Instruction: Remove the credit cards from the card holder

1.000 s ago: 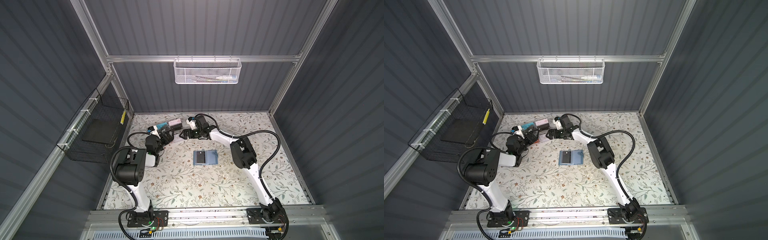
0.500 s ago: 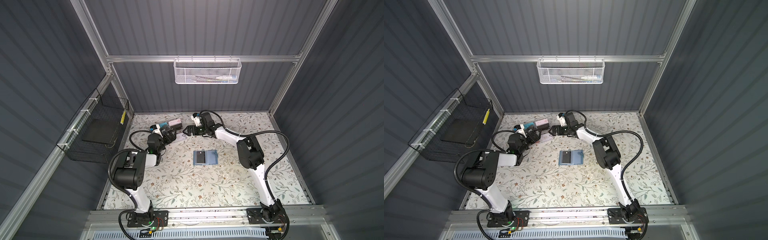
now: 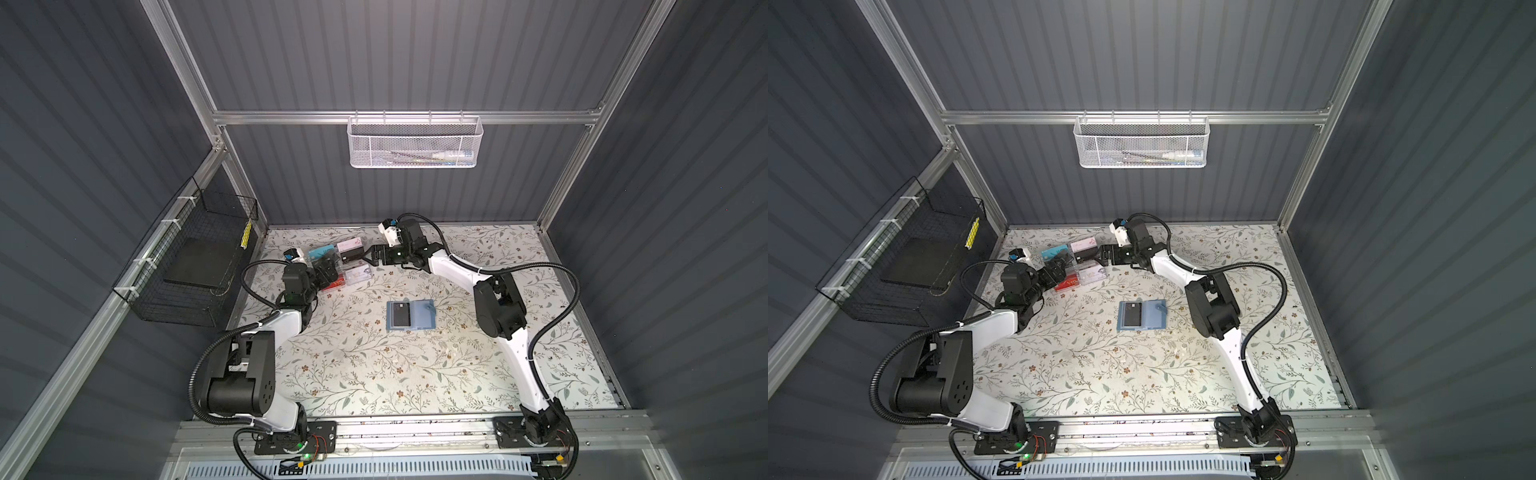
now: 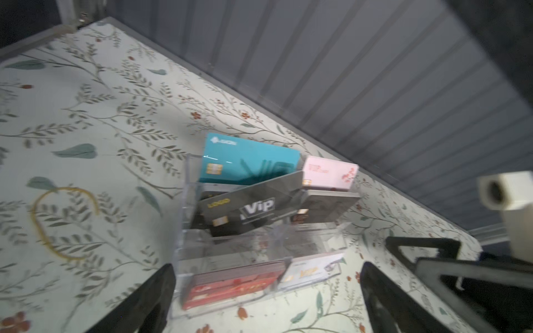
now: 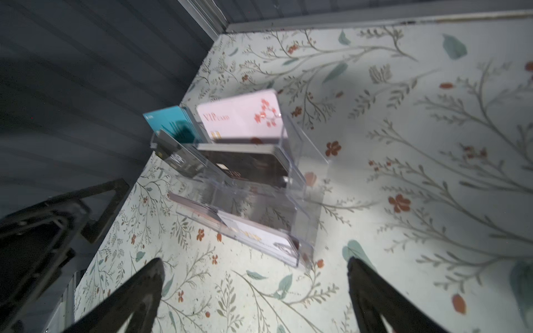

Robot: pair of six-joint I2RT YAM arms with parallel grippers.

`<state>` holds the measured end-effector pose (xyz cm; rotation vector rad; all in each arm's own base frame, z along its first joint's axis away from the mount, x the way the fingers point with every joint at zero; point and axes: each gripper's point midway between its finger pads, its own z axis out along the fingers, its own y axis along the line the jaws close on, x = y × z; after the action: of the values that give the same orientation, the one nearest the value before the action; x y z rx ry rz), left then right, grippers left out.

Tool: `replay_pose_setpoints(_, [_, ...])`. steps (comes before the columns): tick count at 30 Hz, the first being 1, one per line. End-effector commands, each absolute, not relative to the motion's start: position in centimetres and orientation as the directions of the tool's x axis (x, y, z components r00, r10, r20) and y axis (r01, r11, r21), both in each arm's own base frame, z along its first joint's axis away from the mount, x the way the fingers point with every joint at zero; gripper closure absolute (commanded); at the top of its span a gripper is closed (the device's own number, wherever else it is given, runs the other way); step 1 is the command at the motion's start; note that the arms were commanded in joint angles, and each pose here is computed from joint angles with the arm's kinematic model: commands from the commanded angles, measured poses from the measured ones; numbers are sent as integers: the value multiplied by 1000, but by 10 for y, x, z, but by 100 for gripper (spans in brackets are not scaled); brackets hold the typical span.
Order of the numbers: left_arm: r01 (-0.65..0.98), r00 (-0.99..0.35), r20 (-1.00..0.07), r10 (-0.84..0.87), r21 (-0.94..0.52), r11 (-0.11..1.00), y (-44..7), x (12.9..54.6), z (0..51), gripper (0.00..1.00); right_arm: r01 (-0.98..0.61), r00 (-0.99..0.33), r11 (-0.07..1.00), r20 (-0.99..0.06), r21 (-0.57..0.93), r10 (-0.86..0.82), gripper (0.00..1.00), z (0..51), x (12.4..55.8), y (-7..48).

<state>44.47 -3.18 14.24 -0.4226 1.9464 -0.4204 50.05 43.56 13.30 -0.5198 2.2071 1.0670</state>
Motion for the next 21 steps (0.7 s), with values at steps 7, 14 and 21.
replay_pose_setpoints(7, [-74,-356,-819,-450,-455,887,-20,469,137,0,-610,-710,587,-697,532,-105,1,128,504,455])
replay_pose_setpoints(14, [29,-337,-834,-437,-473,881,-33,486,139,0,-609,-715,583,-690,537,-112,1,118,509,460])
replay_pose_setpoints(21, [56,-353,-827,-437,-485,873,-40,497,122,0,-589,-736,571,-672,571,-87,1,114,514,458])
